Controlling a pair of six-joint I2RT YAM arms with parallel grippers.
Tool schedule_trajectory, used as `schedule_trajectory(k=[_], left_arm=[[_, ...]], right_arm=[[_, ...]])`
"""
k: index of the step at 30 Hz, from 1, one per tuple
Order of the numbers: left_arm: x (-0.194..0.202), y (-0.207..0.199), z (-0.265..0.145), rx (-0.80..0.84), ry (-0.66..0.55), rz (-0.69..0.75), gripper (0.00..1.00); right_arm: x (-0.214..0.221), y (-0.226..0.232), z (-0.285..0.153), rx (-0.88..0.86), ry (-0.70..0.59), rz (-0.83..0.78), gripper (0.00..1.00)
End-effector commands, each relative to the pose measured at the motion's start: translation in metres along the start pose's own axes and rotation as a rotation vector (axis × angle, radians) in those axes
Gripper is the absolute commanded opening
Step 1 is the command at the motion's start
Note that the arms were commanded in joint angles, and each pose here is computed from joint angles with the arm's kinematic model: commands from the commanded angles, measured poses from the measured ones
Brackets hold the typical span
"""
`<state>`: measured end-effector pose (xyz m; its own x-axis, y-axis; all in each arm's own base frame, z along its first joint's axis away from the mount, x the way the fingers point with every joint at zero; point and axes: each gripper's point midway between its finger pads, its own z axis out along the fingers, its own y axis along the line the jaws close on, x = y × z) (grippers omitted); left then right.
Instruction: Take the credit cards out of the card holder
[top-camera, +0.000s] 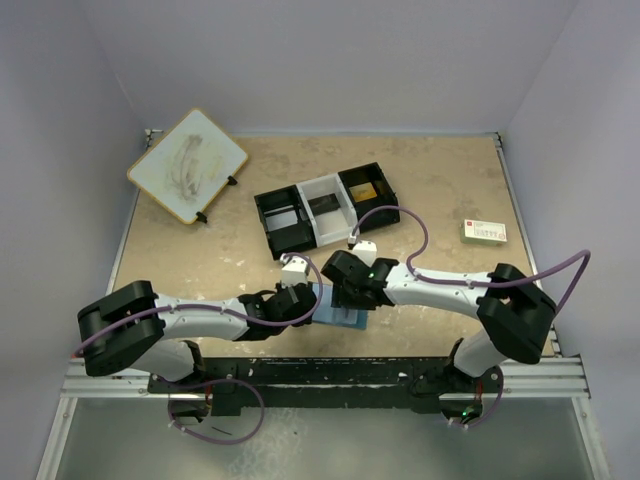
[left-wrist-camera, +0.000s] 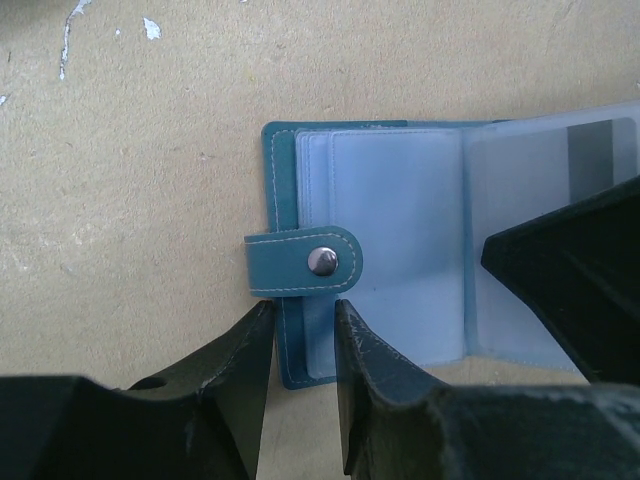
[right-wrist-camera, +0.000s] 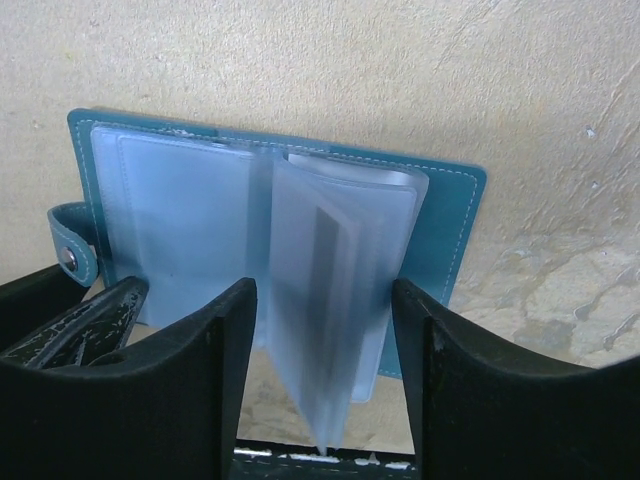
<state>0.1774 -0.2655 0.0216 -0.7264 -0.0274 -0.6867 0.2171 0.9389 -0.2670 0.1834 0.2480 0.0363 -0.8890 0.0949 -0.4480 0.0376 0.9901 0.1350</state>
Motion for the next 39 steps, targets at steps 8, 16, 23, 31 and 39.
schedule_trajectory(k=[8,16,23,31,39], left_arm=[[-0.009,-0.016,-0.001,0.039,-0.011,-0.014,0.27],[-0.008,-0.017,-0.001,0.043,-0.009,-0.017,0.27],[-0.006,-0.016,-0.002,0.043,-0.001,-0.017,0.27],[-0.008,-0.019,-0.003,0.052,-0.002,-0.017,0.27],[-0.008,-0.02,-0.003,0.057,0.0,-0.015,0.27]], right_arm=[[-0.007,-0.009,-0.017,0.051,-0.018,0.011,0.71],[-0.001,-0.005,-0.02,-0.017,-0.006,0.029,0.73],[0.006,-0.001,-0.008,-0.032,0.012,0.047,0.72],[0.015,-0.001,0.004,-0.019,0.038,0.047,0.71],[0.009,-0.013,-0.001,0.038,0.012,0.047,0.71]])
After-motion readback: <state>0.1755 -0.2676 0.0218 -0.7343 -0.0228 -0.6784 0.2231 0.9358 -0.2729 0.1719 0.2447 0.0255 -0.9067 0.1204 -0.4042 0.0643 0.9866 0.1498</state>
